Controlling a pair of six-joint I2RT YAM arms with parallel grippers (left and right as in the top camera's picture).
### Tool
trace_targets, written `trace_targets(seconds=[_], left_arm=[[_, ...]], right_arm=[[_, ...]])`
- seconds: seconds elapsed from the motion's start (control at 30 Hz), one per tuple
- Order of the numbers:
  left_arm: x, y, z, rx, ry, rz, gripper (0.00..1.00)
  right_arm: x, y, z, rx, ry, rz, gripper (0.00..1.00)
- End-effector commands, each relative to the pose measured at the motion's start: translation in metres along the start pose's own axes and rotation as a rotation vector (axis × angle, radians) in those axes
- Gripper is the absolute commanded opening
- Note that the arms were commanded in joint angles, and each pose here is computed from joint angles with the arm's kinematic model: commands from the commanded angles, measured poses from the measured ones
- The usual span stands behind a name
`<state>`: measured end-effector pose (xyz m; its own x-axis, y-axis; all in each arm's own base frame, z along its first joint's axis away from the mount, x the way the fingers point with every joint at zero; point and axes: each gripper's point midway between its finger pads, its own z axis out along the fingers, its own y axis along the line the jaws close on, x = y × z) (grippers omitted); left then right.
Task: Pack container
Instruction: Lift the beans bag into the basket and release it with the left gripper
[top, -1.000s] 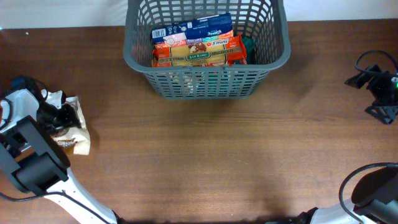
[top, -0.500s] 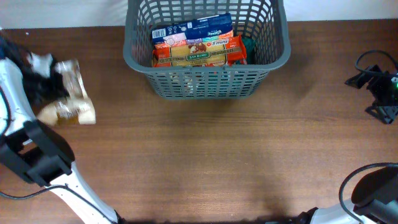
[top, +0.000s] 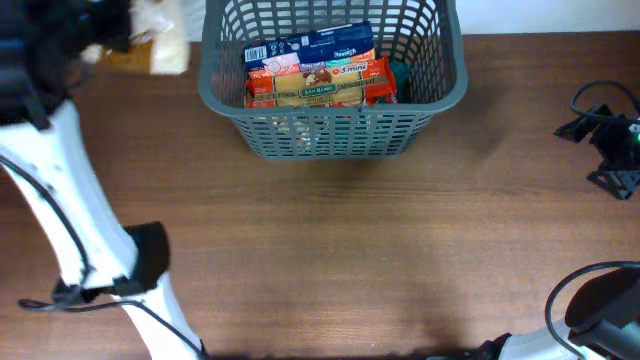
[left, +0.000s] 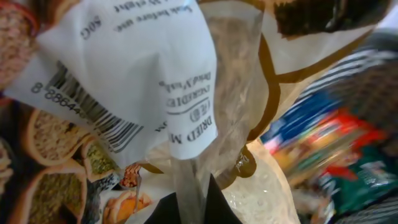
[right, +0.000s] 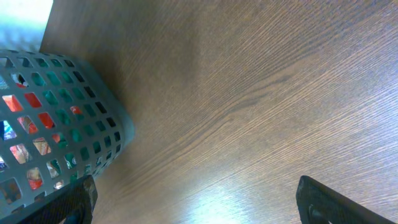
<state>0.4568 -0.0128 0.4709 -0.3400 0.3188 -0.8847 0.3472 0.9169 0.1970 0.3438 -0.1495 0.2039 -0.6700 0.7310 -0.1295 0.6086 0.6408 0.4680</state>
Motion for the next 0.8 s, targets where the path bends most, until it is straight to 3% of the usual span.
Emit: trace_targets(seconds=[0.0, 0.17, 0.27, 0.5, 0.77], left_arm=[[-0.037, -0.066, -0.009, 0.095, -0.112, 0.345, 0.02], [-0.022, -0.156, 0.039, 0.229, -0.046, 0.828, 0.02], [-0.002, -0.18, 0.067, 0.273, 0.026, 0.981, 0.02], [0.049, -0.206, 0.139, 0.298, 0.205, 1.07, 0.02], [0.119, -0.222, 0.169, 0.42, 0.408, 1.095, 0.02]], right_arm=[[0.001, 0.004, -0.002, -0.011, -0.003, -0.001, 0.99], [0.001, 0.004, -0.002, -0.011, -0.003, -0.001, 0.99], [0.001, 0.004, -0.002, -0.011, -0.003, -0.001, 0.99], [0.001, 0.004, -0.002, -0.011, -0.003, -0.001, 0.99], [0.001, 0.004, -0.002, -0.011, -0.003, -0.001, 0.99]])
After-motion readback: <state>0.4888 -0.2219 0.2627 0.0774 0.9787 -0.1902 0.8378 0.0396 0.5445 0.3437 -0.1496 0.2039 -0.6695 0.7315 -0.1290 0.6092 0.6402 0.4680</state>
